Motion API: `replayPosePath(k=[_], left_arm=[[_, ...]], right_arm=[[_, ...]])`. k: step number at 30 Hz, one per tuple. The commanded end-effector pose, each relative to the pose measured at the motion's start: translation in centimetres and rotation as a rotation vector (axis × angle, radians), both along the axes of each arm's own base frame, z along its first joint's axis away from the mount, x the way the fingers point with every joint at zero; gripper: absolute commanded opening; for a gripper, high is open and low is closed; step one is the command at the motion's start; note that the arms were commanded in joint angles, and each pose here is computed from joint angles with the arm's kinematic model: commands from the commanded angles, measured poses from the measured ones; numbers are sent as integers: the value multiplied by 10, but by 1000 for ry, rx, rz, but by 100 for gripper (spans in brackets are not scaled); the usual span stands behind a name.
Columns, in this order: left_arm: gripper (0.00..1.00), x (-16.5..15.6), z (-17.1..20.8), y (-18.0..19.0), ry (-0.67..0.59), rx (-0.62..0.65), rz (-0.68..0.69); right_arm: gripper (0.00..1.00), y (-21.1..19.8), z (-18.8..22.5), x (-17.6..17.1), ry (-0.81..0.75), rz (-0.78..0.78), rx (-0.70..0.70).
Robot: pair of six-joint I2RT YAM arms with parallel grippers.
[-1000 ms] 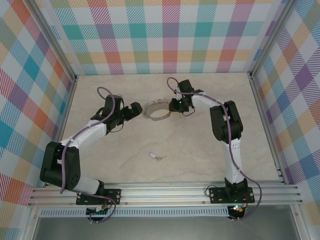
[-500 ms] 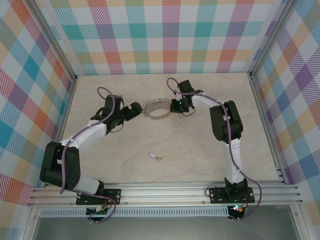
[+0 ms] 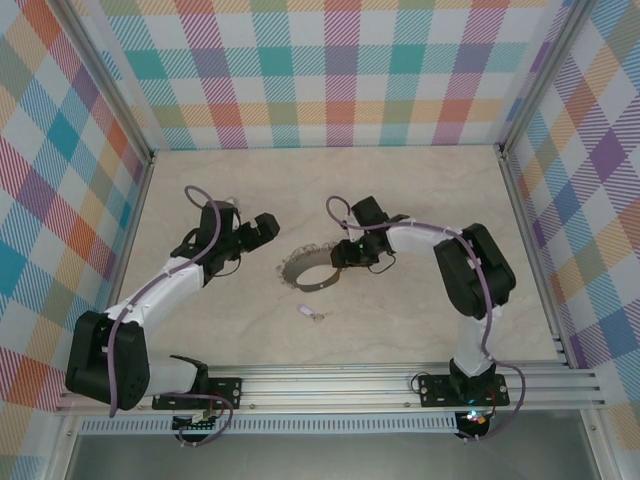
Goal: Put the keys on the keyring
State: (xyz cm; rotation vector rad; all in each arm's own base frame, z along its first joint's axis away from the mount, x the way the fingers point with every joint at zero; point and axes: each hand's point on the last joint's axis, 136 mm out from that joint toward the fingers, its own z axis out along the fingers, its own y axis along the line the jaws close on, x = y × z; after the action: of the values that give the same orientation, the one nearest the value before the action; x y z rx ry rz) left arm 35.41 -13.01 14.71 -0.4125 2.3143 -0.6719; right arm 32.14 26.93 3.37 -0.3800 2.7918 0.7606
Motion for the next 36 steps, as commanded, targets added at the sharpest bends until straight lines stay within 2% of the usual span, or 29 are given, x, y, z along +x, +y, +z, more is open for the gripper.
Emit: replayPosePath(k=[1,8,18,27,36], left_arm=[[100,-17,-1,-3,11,3,-32],[100,-30,1,1,-3,0,-31],[100,-31,-5,-3,16,-12,-35],[100,-30,-1,-7,9,-13,-46],[100,-27,-6,-9,16,-4,-51]], right_arm=[[63,-18,25,-7,-55,-115,31],[60,-26,32,-35,-30,-192,124],[34,0,13,-37,11,-147,142],[31,8,-2,-29,29,-151,136],[27,14,0,-18,20,-150,135]])
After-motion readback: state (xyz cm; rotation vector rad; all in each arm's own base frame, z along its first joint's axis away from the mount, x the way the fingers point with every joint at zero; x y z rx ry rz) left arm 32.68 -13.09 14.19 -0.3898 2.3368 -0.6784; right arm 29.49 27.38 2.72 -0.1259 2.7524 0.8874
